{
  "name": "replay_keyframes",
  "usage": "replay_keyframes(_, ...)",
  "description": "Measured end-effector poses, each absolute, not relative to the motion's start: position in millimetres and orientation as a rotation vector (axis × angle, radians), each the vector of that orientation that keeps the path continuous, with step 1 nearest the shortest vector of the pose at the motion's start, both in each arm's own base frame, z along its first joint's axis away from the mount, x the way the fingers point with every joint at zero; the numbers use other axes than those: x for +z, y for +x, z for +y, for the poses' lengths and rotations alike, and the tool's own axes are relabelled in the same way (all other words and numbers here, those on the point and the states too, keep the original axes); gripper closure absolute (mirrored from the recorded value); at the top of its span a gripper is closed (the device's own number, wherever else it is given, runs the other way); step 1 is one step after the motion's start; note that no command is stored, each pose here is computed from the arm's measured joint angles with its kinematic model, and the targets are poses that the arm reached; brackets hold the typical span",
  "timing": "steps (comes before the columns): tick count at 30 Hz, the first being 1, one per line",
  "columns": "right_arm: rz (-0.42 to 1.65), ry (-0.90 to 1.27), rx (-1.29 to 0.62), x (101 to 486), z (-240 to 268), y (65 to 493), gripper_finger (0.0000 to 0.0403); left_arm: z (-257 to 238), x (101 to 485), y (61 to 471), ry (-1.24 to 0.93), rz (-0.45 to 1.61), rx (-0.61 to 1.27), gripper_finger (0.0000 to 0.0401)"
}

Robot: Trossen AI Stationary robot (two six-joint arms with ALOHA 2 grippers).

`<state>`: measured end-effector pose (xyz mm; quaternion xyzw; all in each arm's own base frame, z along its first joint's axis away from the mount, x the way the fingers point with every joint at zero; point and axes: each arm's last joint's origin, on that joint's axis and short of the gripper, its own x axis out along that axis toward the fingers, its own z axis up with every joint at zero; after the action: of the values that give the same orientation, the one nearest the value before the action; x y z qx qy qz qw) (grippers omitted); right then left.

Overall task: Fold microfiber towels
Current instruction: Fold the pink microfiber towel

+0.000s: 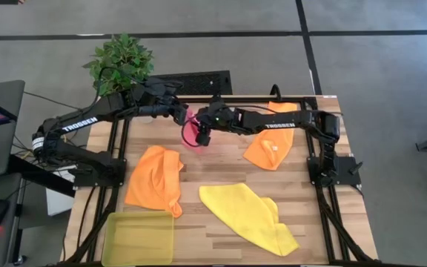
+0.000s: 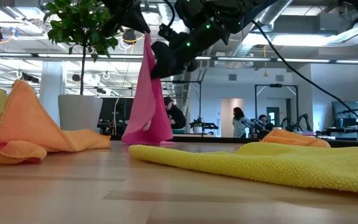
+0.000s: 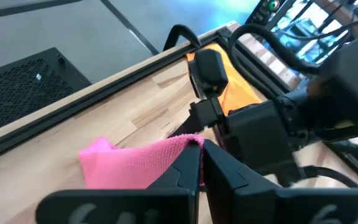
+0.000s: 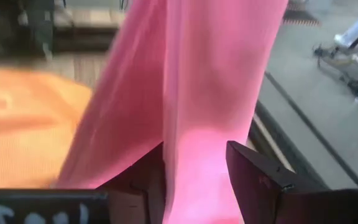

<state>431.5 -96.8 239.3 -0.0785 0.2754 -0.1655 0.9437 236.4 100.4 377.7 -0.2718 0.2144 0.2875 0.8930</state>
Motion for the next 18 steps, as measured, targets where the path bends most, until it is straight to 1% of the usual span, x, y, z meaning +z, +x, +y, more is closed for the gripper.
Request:
replay_keyframes(9,0.692,-0.156,-0.315,228,-94,425,0.0223,97,415,227,-0.500,0.398,0.574,0.0401)
replay_keyframes(18,0.719,-0.155,-0.310,226,-93,423,0.0223,93,430,218,-0.473,0.422,0.587,0.0401)
